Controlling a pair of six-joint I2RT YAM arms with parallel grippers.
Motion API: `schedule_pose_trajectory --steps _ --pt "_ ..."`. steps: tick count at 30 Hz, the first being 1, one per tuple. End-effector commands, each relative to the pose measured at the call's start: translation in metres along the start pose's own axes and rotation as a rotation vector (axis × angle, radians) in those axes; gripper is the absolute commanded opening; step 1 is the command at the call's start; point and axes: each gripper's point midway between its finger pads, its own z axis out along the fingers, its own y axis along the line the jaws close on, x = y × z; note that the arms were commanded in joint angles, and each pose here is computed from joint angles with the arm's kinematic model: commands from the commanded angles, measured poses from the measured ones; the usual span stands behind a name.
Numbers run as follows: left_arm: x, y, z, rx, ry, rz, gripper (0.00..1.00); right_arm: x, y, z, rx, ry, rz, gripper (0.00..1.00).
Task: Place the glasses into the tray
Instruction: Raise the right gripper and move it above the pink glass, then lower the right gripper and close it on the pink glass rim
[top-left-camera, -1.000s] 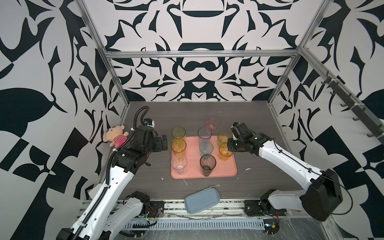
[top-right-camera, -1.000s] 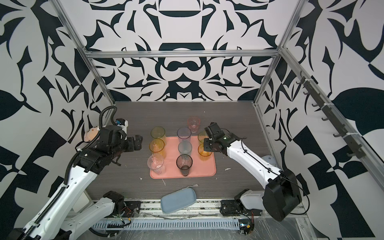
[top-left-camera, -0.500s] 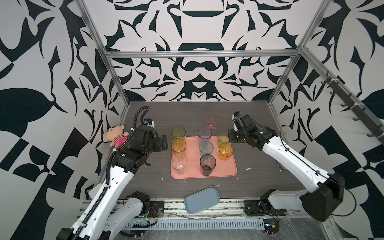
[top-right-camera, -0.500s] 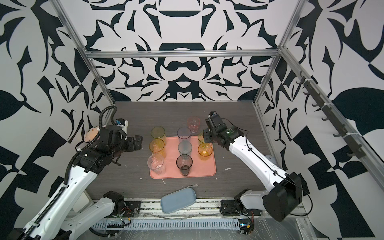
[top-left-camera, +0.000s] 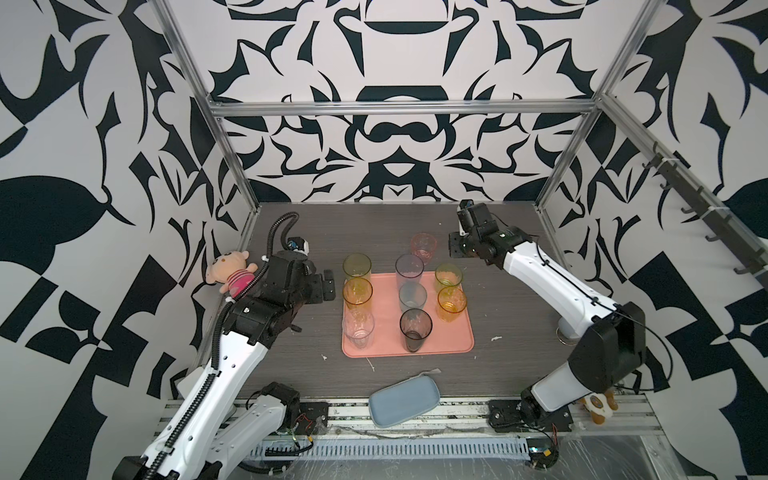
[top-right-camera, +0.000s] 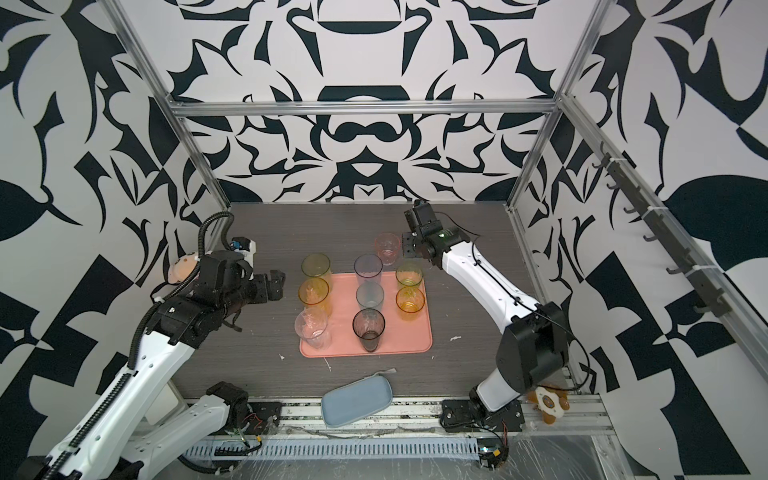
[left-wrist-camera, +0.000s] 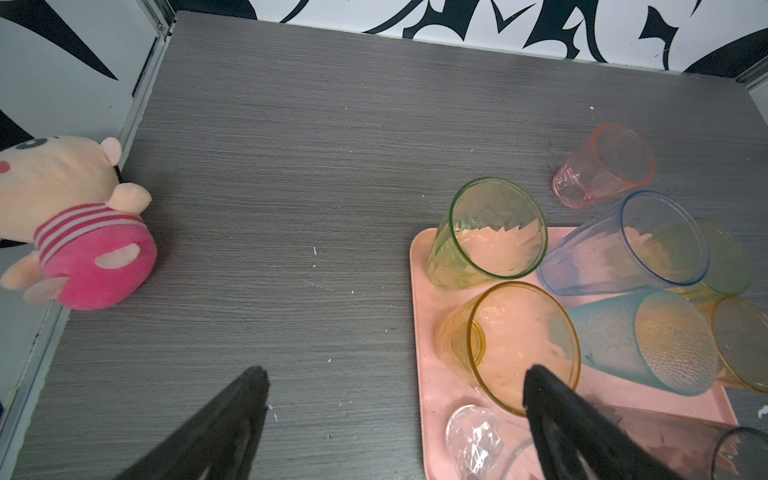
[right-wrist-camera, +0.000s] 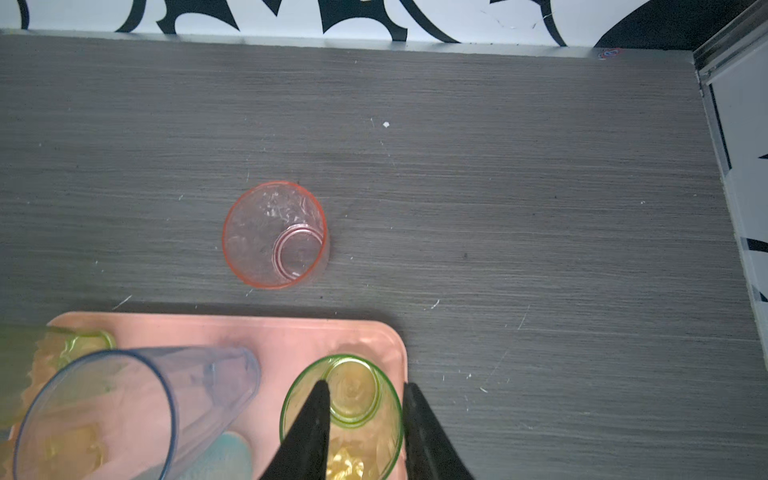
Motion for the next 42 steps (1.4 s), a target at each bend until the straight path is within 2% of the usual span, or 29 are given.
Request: schedule_pose_trajectory --steps 1,11,16,25,42 --pt "0.001 0.003 -0.002 -0.012 0.003 -0.007 0.99 -0.033 0.002 -0.002 -0.054 -0.073 0.041 0.34" --pt "0.001 0.004 0.0 -0.024 0.008 -0.006 0.99 -0.044 0.004 0.038 -0.083 -0.029 0.091 0.38" --pt "0.001 0.005 -0.001 -0.026 0.004 -0.006 0.99 -0.041 0.007 0.057 -0.09 -0.003 0.098 0.43" --pt "0.0 0.005 -0.002 -0.027 0.001 -0.007 0.99 -0.032 0.014 0.086 -0.098 0.061 0.11 0.44" --pt "0.0 0.004 -0.003 -0.021 -0.002 -0.007 0.99 -0.024 0.027 0.109 -0.142 0.116 0.14 0.44"
